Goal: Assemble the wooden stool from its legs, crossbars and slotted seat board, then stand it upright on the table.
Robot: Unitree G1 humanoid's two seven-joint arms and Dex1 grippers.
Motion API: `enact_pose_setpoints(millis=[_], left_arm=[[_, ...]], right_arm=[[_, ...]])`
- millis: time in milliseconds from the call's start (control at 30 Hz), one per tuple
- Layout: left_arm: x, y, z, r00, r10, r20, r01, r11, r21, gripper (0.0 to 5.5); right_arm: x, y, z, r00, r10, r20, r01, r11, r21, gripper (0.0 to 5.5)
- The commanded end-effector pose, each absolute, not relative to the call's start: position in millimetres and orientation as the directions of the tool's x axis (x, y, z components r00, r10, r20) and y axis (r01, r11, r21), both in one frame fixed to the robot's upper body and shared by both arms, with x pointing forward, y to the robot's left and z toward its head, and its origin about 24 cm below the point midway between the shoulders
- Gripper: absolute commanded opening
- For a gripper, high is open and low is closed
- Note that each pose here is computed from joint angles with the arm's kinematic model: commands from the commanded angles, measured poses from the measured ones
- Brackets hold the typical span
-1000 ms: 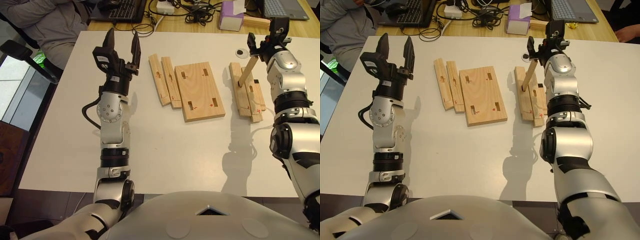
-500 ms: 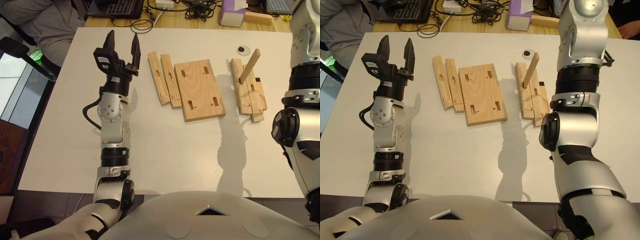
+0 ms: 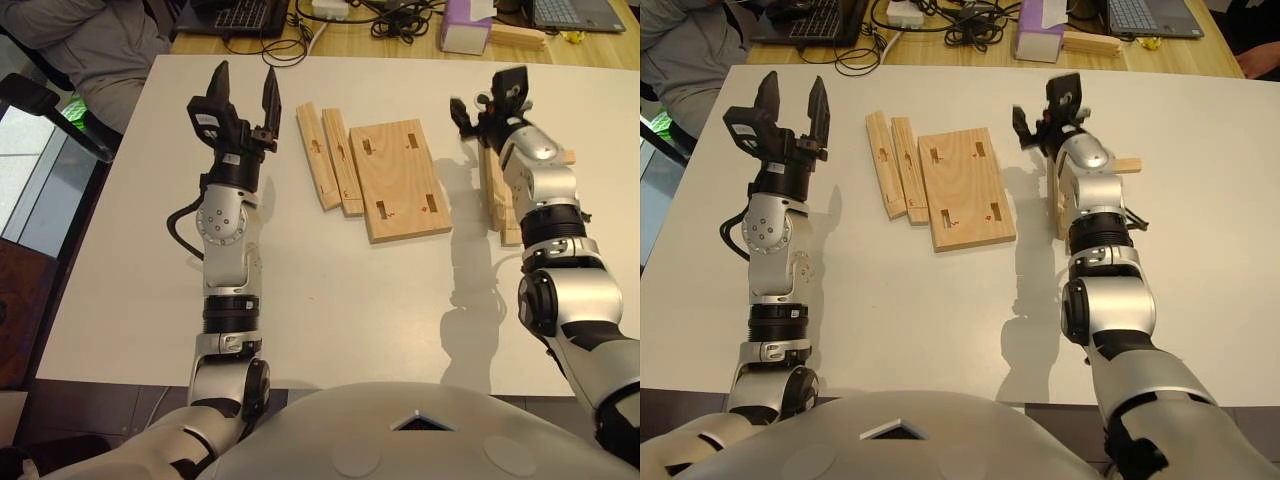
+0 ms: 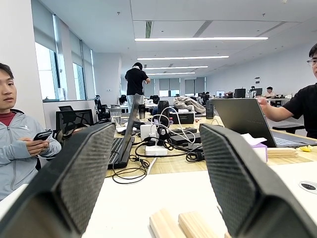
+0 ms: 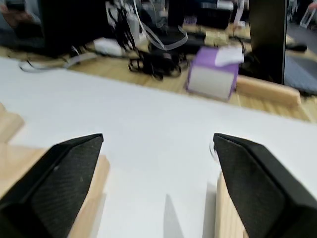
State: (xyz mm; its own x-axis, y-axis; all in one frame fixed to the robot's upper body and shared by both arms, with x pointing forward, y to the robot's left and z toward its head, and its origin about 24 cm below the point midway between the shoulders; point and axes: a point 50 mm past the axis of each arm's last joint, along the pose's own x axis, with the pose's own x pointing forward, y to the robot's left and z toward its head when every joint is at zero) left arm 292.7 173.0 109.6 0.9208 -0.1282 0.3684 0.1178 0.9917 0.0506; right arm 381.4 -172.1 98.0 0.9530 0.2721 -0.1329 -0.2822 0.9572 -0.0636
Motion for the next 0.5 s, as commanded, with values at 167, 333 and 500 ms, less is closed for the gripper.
enact_pose_setpoints(millis=[167,333,500], left_arm=[[290.3,175.4,109.4,0.922,-0.135,0.362,0.118,0.991,0.068,3.14],[284.0,177.9,101.8,0.932,-0.145,0.332,0.128,0.989,0.074,3.14],[283.9,176.9,99.8,0.934,-0.170,0.315,0.151,0.985,0.083,3.14]], right_arm=[[317.1,-161.2,119.4,0.965,0.263,0.010,-0.261,0.962,-0.083,4.13],[251.9,-151.0,79.5,0.976,0.211,-0.060,-0.219,0.956,-0.193,4.13],[231.0,-175.8,59.4,0.983,-0.007,-0.182,-0.029,0.981,-0.194,4.13]])
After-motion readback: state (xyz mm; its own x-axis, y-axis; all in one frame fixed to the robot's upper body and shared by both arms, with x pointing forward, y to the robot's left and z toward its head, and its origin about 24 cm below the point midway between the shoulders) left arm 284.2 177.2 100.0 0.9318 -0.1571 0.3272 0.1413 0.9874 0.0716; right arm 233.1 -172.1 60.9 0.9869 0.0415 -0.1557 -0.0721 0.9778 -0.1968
